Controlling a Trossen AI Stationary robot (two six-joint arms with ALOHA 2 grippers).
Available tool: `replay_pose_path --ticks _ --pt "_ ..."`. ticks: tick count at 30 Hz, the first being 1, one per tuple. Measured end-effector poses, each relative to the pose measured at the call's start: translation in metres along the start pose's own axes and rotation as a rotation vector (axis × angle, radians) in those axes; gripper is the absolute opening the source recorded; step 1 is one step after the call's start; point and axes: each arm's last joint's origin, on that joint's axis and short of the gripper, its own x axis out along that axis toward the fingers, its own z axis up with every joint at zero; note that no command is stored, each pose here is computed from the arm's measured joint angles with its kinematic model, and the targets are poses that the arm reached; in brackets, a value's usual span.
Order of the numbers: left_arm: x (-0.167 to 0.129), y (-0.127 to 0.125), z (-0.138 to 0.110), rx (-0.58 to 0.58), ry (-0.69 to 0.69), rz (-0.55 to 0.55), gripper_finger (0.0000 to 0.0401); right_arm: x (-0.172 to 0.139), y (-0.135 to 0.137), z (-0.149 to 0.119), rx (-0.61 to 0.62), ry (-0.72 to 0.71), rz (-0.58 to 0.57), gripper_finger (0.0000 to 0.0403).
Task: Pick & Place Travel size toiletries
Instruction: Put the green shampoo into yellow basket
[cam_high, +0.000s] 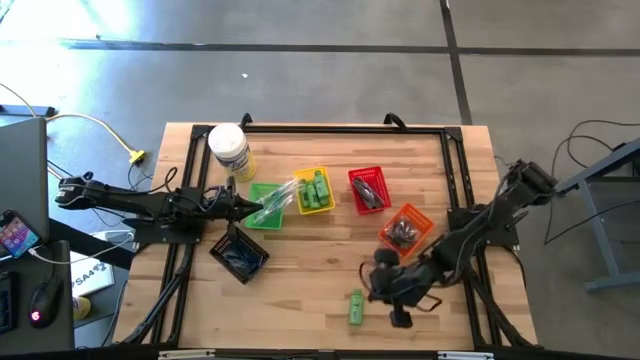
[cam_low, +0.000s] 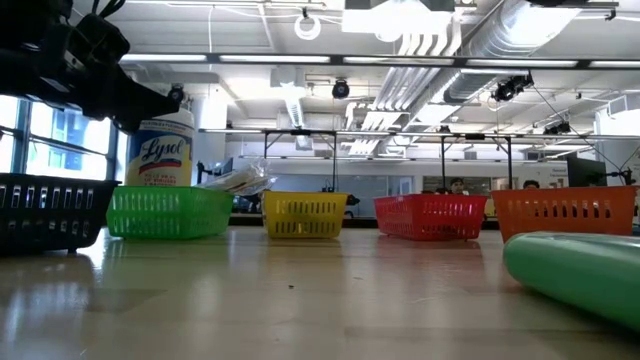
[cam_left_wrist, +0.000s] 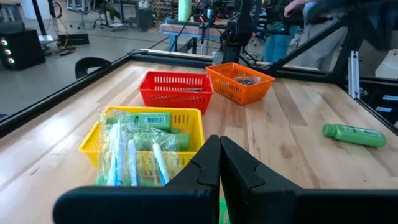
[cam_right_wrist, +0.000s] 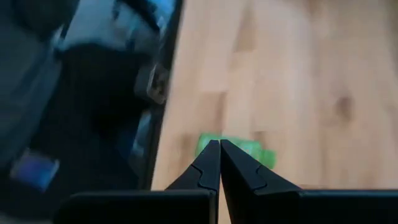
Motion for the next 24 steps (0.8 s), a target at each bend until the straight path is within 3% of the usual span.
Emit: replay_pose_path --ticks 3,8,15,19,24 --pt "0.000 0.000 0.000 0.001 0.000 0.000 0.0000 0.016 0.006 -0.003 -0.083 0.072 0.029 0.0003" --pt "0.000 0.000 0.002 0.004 -0.014 -0.001 0.0000 0.034 -0.003 -0.003 -0.156 0.115 -0.017 0.0022" --pt "0.000 0.000 0.004 0.002 -0.032 -0.003 0.0000 0.046 -0.019 0.000 -0.267 0.140 -0.061 0.0129" --pt "0.000 0.000 0.004 0.002 -0.031 -0.003 0.0000 0.048 -0.034 0.009 -0.087 0.127 -0.093 0.0183" --pt "0.000 0.000 0.003 0.004 -0.023 -0.001 0.0000 0.049 -0.045 0.015 0.201 0.181 -0.009 0.0198"
